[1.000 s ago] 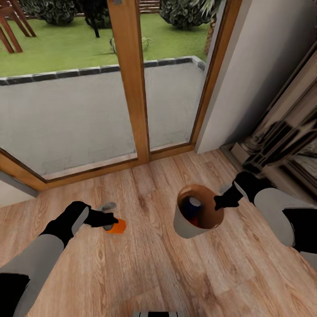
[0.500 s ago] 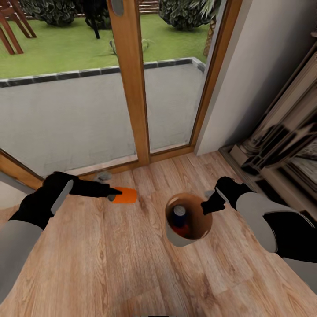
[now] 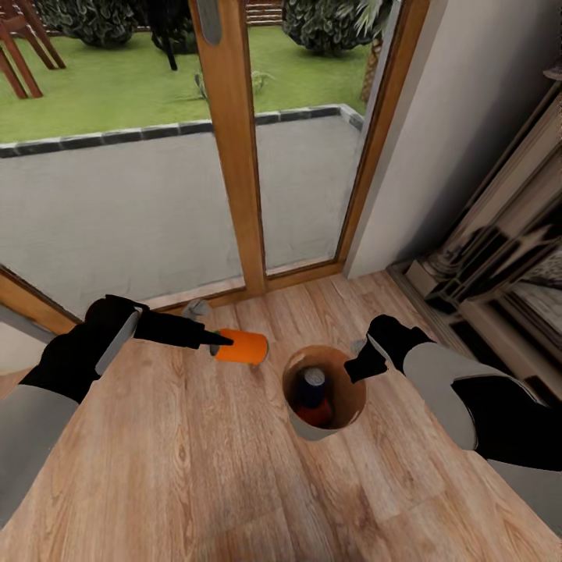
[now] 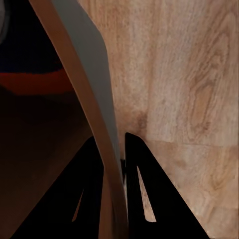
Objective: Put the three can of soda from the living room inside the tash can in the kitchen.
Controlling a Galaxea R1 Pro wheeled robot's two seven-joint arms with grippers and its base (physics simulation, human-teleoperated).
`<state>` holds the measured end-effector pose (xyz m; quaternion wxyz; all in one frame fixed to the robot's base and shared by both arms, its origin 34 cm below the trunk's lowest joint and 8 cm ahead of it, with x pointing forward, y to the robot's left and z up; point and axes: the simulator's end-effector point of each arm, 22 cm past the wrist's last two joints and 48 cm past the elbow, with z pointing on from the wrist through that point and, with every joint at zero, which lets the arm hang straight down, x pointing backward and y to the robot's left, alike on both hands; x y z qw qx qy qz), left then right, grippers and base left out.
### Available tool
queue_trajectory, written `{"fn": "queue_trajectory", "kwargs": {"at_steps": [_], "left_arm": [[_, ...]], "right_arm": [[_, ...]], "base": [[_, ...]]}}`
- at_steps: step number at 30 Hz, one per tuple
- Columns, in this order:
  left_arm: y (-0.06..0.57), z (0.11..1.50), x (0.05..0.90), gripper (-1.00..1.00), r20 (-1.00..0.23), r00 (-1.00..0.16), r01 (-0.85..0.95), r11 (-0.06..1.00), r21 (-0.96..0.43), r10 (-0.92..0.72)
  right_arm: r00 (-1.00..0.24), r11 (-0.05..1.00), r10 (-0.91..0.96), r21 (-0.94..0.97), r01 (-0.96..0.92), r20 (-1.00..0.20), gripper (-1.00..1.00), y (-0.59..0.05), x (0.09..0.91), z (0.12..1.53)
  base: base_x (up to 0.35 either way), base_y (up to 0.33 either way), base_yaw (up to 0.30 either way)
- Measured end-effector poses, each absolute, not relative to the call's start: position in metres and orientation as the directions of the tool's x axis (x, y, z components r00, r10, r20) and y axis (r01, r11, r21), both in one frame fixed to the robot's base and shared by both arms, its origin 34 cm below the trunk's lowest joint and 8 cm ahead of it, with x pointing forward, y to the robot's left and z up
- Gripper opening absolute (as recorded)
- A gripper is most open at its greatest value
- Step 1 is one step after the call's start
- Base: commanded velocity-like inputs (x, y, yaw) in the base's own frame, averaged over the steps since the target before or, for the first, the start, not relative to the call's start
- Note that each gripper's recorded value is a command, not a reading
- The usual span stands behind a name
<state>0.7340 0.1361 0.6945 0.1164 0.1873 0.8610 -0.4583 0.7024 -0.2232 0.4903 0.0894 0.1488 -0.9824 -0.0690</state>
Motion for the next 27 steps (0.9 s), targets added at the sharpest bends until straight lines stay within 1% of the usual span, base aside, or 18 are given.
{"fn": "queue_trajectory", "kwargs": {"at_steps": [3, 6, 10, 11, 14, 17, 22, 27], "left_arm": [[0.127, 0.714, 0.735, -1.00, -0.401, -0.888, 0.460, 0.478, -0.749, 0.225], [0.118, 0.732, 0.735, -1.00, -0.437, -0.866, 0.500, 0.453, -0.738, 0.243], [0.104, 0.742, 0.731, -1.00, -0.446, -0.856, 0.517, 0.432, -0.739, 0.261], [0.088, 0.741, 0.721, -1.00, -0.440, -0.849, 0.526, 0.409, -0.745, 0.291], [0.069, 0.738, 0.705, -1.00, -0.425, -0.837, 0.539, 0.388, -0.747, 0.345], [0.064, 0.739, 0.700, -1.00, -0.419, -0.832, 0.544, 0.385, -0.746, 0.364], [0.055, 0.734, 0.699, -1.00, -0.420, -0.819, 0.564, 0.411, -0.716, 0.391], [0.050, 0.735, 0.698, -1.00, -0.425, -0.814, 0.571, 0.409, -0.712, 0.395]], "right_arm": [[-0.949, 0.945, -0.280, 0.218, -0.245, 0.145, -1.00, -0.198, 0.701, 0.497], [-0.946, 0.942, -0.291, 0.217, -0.257, 0.143, -1.00, -0.187, 0.701, 0.502], [-0.928, 0.934, -0.342, 0.162, -0.318, 0.147, -1.00, -0.195, 0.702, 0.507], [-0.922, 0.928, -0.360, 0.155, -0.338, 0.145, -1.00, -0.192, 0.702, 0.509], [-0.930, 0.929, -0.342, 0.200, -0.312, 0.134, -1.00, -0.170, 0.702, 0.517], [-0.938, 0.929, -0.321, 0.236, -0.285, 0.128, -1.00, -0.156, 0.702, 0.524], [-0.912, 0.913, -0.390, 0.182, -0.365, 0.128, -1.00, -0.155, 0.703, 0.528], [-0.926, 0.915, -0.359, 0.238, -0.325, 0.118, -1.00, -0.135, 0.702, 0.532]], "base": [[0.000, 0.000, 0.000], [0.000, 0.000, 0.000], [0.000, 0.000, 0.000], [0.000, 0.000, 0.000], [0.000, 0.000, 0.000], [0.000, 0.000, 0.000], [0.000, 0.000, 0.000], [0.000, 0.000, 0.000]]}}
